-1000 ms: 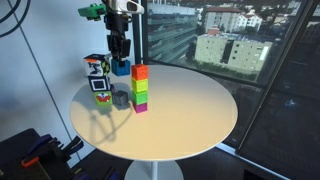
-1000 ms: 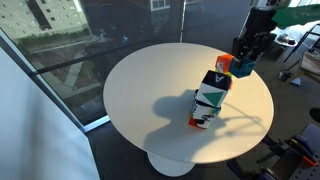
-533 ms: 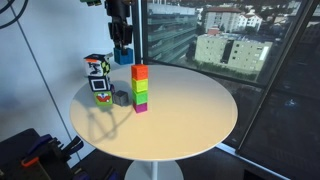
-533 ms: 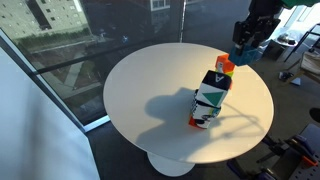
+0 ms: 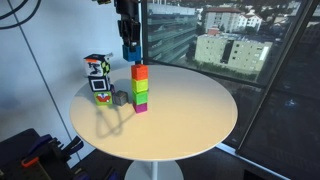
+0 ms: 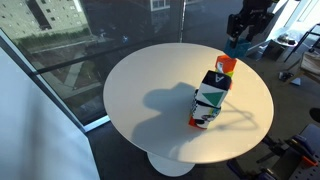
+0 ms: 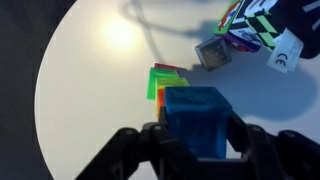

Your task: Put the blue block on the orange block

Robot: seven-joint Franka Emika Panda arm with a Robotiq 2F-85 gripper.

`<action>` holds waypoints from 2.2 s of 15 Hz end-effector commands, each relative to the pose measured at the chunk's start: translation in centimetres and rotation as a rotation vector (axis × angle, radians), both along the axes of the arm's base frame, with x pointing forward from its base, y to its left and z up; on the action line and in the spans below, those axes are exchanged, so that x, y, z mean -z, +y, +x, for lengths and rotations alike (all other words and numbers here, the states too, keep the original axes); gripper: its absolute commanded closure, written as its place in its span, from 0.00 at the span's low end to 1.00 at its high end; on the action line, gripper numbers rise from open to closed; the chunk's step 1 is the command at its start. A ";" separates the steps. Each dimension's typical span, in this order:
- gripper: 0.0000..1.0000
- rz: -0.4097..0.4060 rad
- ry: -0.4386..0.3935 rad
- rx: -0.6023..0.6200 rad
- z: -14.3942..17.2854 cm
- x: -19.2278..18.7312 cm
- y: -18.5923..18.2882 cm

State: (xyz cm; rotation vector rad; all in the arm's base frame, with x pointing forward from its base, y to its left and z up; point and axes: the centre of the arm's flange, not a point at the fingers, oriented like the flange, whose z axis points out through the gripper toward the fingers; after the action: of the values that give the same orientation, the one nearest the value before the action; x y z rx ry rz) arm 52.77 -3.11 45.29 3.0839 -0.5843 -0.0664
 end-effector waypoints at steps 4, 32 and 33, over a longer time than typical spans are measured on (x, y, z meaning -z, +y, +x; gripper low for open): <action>0.69 -0.024 -0.001 0.063 3.5 0.2 -0.5; 0.69 -0.101 0.046 0.026 2.6 3.0 -0.7; 0.69 -0.104 0.046 0.026 2.6 3.0 -0.7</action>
State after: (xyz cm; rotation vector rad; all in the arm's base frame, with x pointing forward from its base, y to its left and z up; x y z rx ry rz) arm 56.11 -3.81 42.09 2.9948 -0.6046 -0.1103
